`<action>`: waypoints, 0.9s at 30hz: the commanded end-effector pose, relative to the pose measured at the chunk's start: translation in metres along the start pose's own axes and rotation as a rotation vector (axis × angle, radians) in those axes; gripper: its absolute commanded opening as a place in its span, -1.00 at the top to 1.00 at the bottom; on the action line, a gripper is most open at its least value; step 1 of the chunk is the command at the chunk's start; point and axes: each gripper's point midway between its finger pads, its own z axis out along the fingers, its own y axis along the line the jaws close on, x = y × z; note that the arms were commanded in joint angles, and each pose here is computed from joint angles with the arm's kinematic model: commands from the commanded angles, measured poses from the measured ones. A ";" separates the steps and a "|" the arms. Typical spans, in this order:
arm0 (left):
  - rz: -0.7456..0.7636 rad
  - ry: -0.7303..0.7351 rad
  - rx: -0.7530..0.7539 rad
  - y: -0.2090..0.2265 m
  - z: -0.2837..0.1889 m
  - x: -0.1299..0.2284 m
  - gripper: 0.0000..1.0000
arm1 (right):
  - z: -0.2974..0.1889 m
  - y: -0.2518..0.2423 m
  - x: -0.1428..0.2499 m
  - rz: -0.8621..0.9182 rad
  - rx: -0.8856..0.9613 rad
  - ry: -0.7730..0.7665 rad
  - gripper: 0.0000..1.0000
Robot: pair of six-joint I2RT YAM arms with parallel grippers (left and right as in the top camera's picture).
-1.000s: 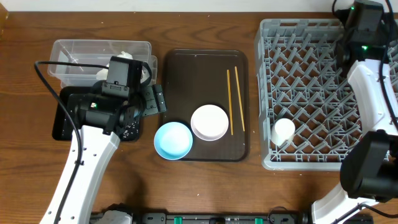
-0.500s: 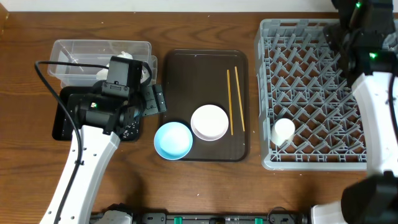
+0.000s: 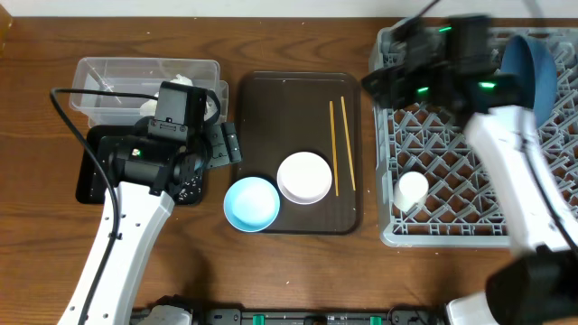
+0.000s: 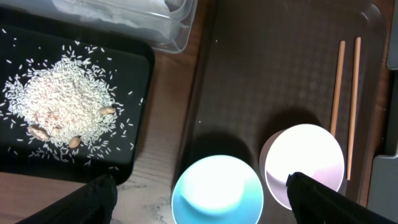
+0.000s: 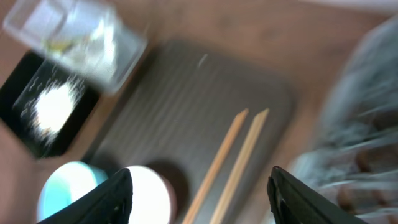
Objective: Sort waste into correct bins and load items into the dishwasher rack
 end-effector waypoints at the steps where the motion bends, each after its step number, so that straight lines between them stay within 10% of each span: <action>1: 0.006 -0.010 -0.007 0.001 -0.002 -0.005 -0.79 | 0.052 0.018 0.049 0.134 -0.013 0.187 -0.31; 15: 0.006 -0.010 -0.007 0.001 -0.002 -0.005 -0.79 | 0.123 0.035 0.159 0.078 0.155 0.573 0.24; 27: 0.006 -0.010 -0.007 0.001 -0.002 -0.005 -0.80 | 0.128 0.030 0.167 0.058 0.199 0.597 0.97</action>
